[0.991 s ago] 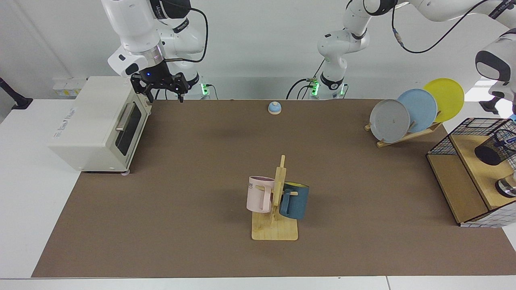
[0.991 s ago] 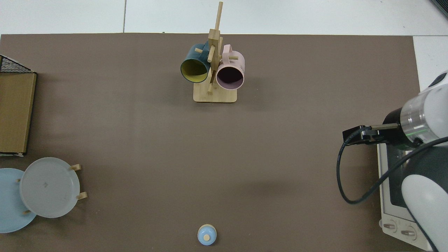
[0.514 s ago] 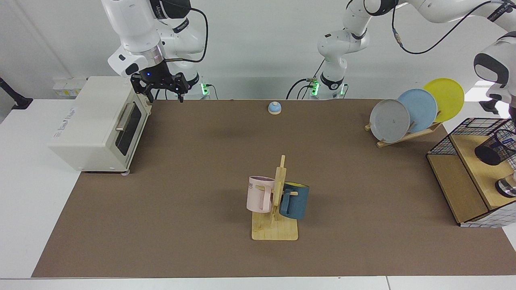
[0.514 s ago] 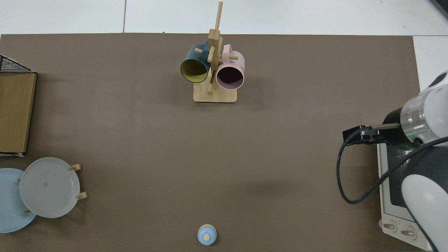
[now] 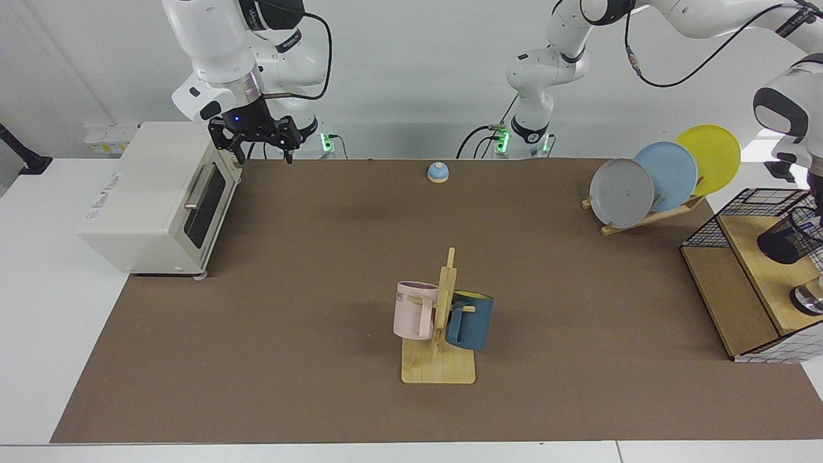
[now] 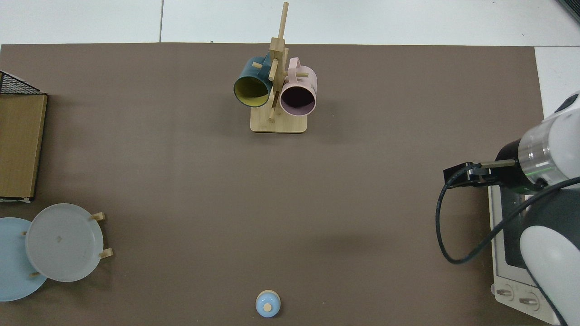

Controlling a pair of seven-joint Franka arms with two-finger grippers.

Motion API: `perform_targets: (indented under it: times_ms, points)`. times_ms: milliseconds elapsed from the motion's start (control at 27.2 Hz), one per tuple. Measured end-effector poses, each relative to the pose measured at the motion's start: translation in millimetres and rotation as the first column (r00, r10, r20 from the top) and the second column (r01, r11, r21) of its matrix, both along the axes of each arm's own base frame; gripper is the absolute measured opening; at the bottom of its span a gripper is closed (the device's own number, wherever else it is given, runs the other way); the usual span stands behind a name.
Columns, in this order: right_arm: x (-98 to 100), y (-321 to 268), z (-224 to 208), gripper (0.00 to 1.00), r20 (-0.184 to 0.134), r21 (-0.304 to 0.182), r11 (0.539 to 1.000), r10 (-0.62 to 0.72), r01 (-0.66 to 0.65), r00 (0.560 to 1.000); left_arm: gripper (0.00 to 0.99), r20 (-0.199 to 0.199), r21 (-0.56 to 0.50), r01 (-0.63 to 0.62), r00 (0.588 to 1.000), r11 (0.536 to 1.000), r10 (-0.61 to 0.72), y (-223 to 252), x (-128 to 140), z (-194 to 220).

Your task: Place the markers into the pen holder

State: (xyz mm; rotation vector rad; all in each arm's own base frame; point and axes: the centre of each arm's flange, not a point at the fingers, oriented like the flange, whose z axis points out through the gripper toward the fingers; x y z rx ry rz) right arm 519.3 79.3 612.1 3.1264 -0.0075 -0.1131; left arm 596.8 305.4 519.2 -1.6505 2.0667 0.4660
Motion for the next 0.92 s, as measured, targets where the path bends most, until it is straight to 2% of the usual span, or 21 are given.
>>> perform_targets:
  times_ms: [404,441,477,551,587,624,661,734,771,918]
  points:
    - [0.0,0.0,0.0,1.00,0.000,0.000,1.000,0.000,0.000,1.000,0.181,0.001,-0.002,-0.001,1.000,1.000,0.001,-2.2,1.0,-1.6]
    - [0.0,0.0,0.0,1.00,0.000,0.000,1.000,0.000,0.000,1.000,0.211,0.002,-0.002,-0.001,1.000,1.000,0.001,-2.4,1.2,-1.4]
    - [0.0,0.0,0.0,1.00,0.000,0.000,1.000,0.000,0.000,1.000,0.300,0.004,-0.002,0.000,1.000,1.000,0.000,-2.6,1.4,-0.9]
    - [0.0,0.0,0.0,1.00,0.000,0.000,1.000,0.000,0.000,1.000,0.374,0.007,0.000,0.001,1.000,1.000,-0.001,-3.1,2.0,0.9]
    - [0.0,0.0,0.0,1.00,0.000,0.000,1.000,0.000,0.000,1.000,0.471,0.009,0.001,0.002,1.000,1.000,-0.002,-3.8,2.4,2.1]
    - [0.0,0.0,0.0,1.00,0.000,0.000,1.000,0.000,0.000,1.000,0.498,0.011,0.002,0.004,1.000,1.000,-0.004,-4.6,3.0,3.1]
    - [0.0,0.0,0.0,1.00,0.000,0.000,1.000,0.000,0.000,1.000,0.599,0.013,0.002,0.005,1.000,1.000,-0.005,-5.4,3.5,4.0]
    - [0.0,0.0,0.0,1.00,0.000,0.000,1.000,0.000,0.000,1.000,0.674,0.015,0.003,0.007,1.000,1.000,-0.007,-6.6,4.1,5.1]
    - [0.0,0.0,0.0,1.00,0.000,0.000,1.000,0.000,0.000,1.000,0.767,0.015,0.003,0.008,1.000,1.000,-0.008,-6.9,4.2,5.6]
    - [0.0,0.0,0.0,1.00,0.000,0.000,1.000,0.000,0.000,1.000,0.789,0.025,0.008,0.010,1.000,1.000,-0.010,-7.5,5.3,10.9]
